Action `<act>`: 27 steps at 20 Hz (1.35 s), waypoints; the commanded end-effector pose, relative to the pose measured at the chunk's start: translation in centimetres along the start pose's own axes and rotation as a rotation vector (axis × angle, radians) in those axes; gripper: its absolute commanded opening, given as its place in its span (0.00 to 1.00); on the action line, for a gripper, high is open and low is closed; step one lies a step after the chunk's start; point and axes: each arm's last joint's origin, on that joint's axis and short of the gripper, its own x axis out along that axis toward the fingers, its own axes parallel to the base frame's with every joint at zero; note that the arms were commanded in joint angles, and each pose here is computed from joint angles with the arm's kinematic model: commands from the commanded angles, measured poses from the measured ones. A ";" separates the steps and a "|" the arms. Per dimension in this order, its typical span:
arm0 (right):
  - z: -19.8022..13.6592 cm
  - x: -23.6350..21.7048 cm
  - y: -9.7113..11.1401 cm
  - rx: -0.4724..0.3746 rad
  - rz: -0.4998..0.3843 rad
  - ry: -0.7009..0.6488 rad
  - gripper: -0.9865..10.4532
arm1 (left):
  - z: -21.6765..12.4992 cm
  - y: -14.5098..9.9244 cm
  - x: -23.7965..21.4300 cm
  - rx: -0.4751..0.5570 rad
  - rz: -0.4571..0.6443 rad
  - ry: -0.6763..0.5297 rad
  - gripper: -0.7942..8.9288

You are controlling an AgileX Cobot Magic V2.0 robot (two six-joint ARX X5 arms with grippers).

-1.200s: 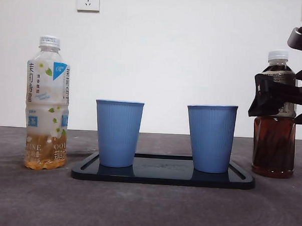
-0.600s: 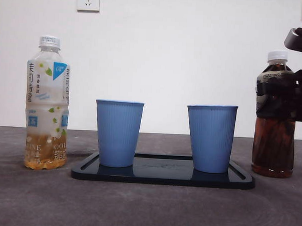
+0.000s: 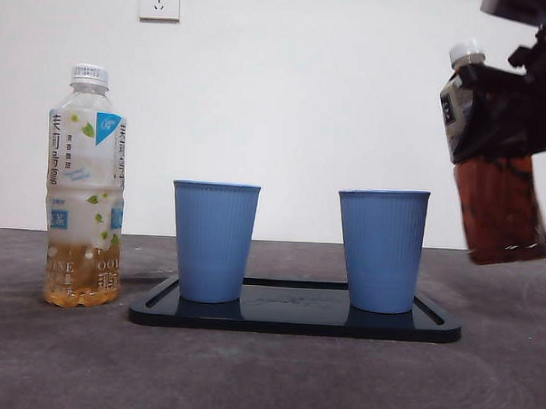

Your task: Pour the drink into the cup

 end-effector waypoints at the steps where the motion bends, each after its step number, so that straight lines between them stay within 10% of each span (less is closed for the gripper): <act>1: 2.7 -1.6 0.6 -0.121 -0.030 -0.016 0.18 | 0.6 -0.6 -0.5 0.040 -0.007 -0.032 0.69; 19: 5.1 -4.7 7.3 -0.823 -0.389 0.334 0.18 | 0.4 -0.6 -0.8 0.089 0.062 -0.038 0.69; 27: 4.1 -2.0 8.1 -0.981 -0.472 0.454 0.18 | 0.4 -0.8 -1.1 0.099 0.066 -0.043 0.69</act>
